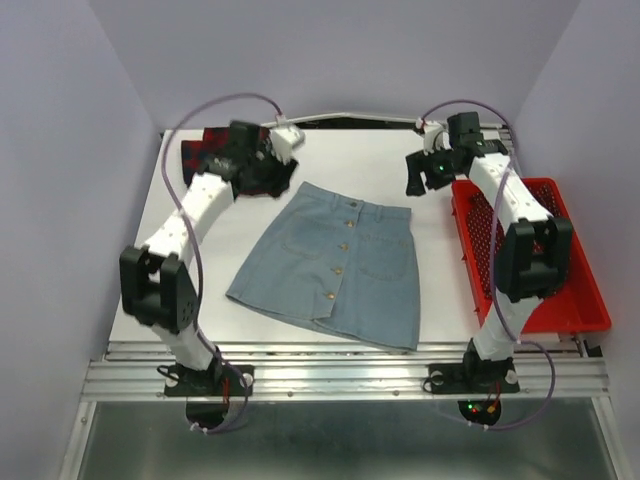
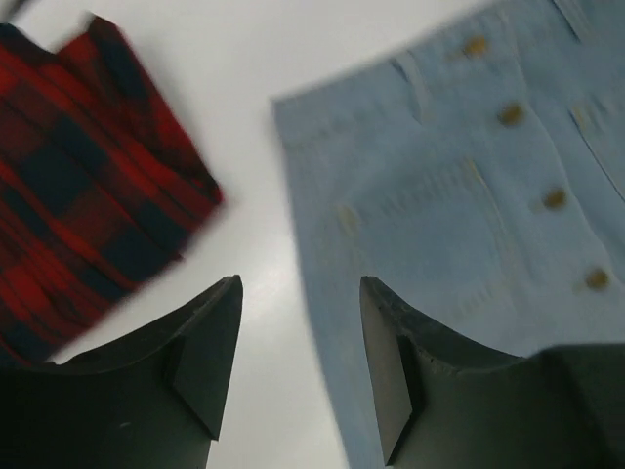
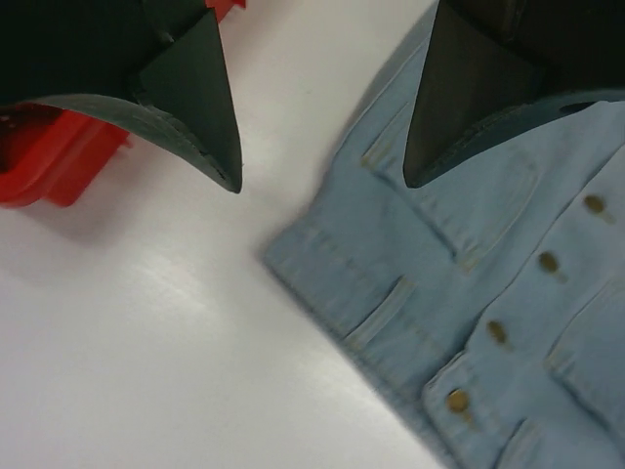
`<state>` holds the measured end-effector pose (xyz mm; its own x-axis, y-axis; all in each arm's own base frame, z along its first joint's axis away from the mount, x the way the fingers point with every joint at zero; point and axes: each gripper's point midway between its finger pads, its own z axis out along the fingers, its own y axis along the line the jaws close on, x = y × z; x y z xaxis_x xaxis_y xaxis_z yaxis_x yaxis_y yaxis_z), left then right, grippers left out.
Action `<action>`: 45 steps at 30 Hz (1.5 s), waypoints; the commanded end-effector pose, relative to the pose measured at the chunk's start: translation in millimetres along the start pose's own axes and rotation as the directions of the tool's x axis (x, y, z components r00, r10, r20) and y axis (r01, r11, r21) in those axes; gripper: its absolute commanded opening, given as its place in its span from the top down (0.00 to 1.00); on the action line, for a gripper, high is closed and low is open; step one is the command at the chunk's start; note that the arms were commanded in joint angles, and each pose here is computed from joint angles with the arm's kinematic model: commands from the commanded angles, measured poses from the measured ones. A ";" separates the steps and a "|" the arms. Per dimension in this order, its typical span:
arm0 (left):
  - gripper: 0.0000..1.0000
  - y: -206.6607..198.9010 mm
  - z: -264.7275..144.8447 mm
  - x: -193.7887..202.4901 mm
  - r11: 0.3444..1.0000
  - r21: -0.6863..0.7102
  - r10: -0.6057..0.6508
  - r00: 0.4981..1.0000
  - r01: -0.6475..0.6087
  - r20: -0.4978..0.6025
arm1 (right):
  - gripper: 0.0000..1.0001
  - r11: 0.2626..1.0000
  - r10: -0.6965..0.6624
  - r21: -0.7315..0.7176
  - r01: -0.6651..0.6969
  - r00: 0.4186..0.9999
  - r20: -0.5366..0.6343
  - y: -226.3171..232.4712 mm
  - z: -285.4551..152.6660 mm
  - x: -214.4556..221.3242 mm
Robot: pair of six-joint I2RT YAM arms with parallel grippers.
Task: Fold and stack the skirts
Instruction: Flatten the skirt out
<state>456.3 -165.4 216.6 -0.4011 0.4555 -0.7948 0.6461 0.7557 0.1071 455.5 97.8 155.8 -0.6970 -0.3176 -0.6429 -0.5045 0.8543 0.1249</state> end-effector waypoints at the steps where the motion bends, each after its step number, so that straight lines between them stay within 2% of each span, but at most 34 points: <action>1: 0.39 -101.3 -51.1 61.0 0.966 0.172 0.213 0.972 -0.194 -0.098 | 0.30 0.963 0.041 -0.259 -0.069 0.992 -0.116 71.7 -44.6 44.3; 2: 0.40 -130.9 -54.4 69.6 0.948 0.235 0.242 0.965 -0.213 -0.099 | 0.32 0.955 0.040 -0.287 -0.080 0.989 -0.142 82.3 -43.8 56.5; 3: 0.41 -145.5 -59.1 77.4 0.939 0.266 0.251 0.962 -0.216 -0.103 | 0.36 0.948 0.061 -0.295 -0.121 0.977 -0.204 87.4 -40.1 82.3; 5: 0.41 -184.1 -68.3 98.2 0.909 0.336 0.298 0.949 -0.247 -0.108 | 0.41 0.954 0.065 -0.270 -0.132 0.967 -0.245 86.5 -38.4 103.9; 8: 0.41 -223.8 -71.7 112.8 0.887 0.384 0.316 0.943 -0.256 -0.101 | 0.51 0.953 0.064 -0.256 -0.162 0.933 -0.355 86.4 -32.3 142.8; 10: 0.41 -246.6 -73.2 130.7 0.879 0.419 0.308 0.942 -0.228 -0.135 | 0.55 0.945 0.077 -0.257 -0.204 0.899 -0.431 89.6 -31.8 162.3; 12: 0.41 -276.4 -76.8 138.7 0.854 0.461 0.333 0.934 -0.242 -0.127 | 0.57 0.944 0.081 -0.245 -0.222 0.874 -0.479 87.9 -28.2 175.4; 13: 0.41 -284.0 -76.2 147.5 0.868 0.450 0.312 0.936 -0.210 -0.164 | 0.57 0.944 0.090 -0.236 -0.232 0.867 -0.491 87.7 -26.6 180.2; 15: 0.41 -297.8 -78.8 153.5 0.863 0.457 0.321 0.932 -0.215 -0.167 | 0.58 0.951 0.091 -0.215 -0.224 0.863 -0.498 84.2 -24.7 185.6; 17: 0.41 -301.5 -76.3 152.7 0.869 0.428 0.335 0.932 -0.248 -0.141 | 0.58 0.955 0.102 -0.189 -0.226 0.856 -0.507 80.8 -22.0 190.3; 25: 0.43 -306.2 -59.5 168.6 0.887 0.375 0.362 0.908 -0.268 -0.209 | 0.58 0.960 0.118 -0.155 -0.234 0.837 -0.534 74.2 -9.6 204.7; 34: 0.44 -314.3 -52.4 186.8 0.873 0.397 0.400 0.882 -0.283 -0.251 | 0.58 0.965 0.113 -0.143 -0.220 0.839 -0.533 70.0 -6.2 206.0; 42: 0.71 -299.6 -41.5 197.3 0.898 0.323 0.403 0.854 -0.300 -0.328 | 0.58 0.969 0.102 -0.140 -0.205 0.842 -0.529 67.3 -6.6 202.9; 43: 0.79 -297.7 -41.8 199.1 0.896 0.321 0.412 0.844 -0.308 -0.343 | 0.58 0.969 0.100 -0.139 -0.203 0.842 -0.530 66.8 -6.8 202.8; 45: 0.90 -292.0 -38.7 194.3 0.903 0.301 0.404 0.846 -0.307 -0.349 | 0.58 0.971 0.099 -0.135 -0.197 0.845 -0.525 65.7 -7.3 201.3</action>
<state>150.1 -280.6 45.6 -0.2874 0.8579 -0.4259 0.9231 0.3668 0.1159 266.3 88.3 36.3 -0.9141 -0.3937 -0.0973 -0.4000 0.8356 0.3766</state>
